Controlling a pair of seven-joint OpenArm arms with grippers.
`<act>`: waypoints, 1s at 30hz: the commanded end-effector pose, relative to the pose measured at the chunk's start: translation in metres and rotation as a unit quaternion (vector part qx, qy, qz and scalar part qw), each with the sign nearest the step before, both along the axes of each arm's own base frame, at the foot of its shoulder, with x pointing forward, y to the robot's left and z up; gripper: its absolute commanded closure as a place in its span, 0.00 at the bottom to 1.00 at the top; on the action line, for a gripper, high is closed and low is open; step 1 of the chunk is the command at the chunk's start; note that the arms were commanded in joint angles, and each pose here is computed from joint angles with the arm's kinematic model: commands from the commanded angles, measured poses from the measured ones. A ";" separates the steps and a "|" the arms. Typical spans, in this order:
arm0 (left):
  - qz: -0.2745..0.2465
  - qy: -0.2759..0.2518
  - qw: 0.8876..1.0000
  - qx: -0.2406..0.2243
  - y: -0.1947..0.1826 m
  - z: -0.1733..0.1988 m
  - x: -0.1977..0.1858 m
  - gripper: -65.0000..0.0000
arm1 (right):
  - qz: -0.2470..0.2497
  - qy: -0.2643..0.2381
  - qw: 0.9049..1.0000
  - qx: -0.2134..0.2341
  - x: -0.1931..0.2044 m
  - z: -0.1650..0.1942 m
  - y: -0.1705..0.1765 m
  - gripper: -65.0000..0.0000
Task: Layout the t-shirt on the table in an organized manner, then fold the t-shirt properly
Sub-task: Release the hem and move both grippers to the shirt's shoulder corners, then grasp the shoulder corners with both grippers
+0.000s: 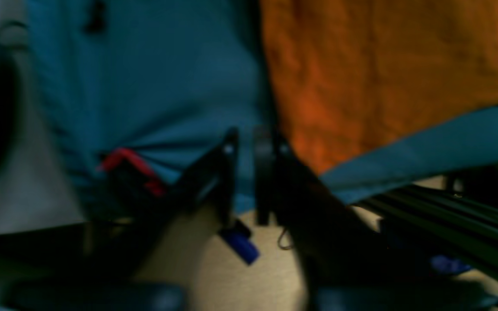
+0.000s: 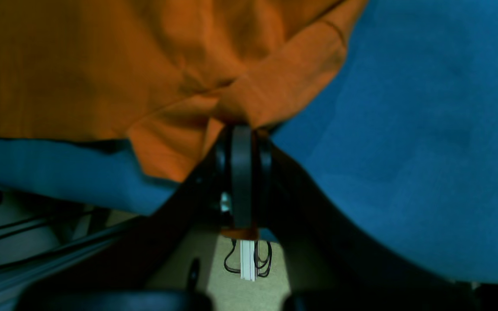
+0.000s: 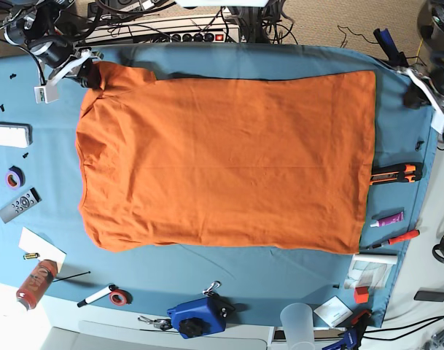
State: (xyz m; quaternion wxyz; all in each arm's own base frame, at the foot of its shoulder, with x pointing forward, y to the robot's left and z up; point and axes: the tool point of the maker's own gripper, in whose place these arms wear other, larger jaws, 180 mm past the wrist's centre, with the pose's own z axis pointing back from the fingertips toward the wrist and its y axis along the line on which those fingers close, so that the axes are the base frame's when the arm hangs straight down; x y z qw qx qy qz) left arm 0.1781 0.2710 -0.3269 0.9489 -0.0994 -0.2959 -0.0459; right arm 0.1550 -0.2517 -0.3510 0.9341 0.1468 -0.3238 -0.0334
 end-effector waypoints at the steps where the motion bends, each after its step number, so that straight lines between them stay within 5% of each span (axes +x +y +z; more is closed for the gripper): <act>1: 0.003 -0.019 1.000 -0.011 -0.003 0.008 0.003 0.75 | 0.003 -0.018 1.000 -0.005 0.005 0.009 -0.002 1.00; 5: 0.028 -0.026 0.997 -0.061 -0.017 0.004 -0.003 0.54 | 0.003 -0.018 1.000 -0.005 0.005 0.009 -0.002 1.00; 17: 0.049 0.002 0.989 -0.138 -0.054 -0.025 -0.011 0.54 | 0.018 -0.017 0.999 -0.037 0.009 0.018 -0.019 1.00; 30: 0.109 0.073 0.982 -0.136 -0.043 -0.073 -0.029 0.54 | 0.019 -0.017 0.999 -0.037 0.009 0.018 -0.019 1.00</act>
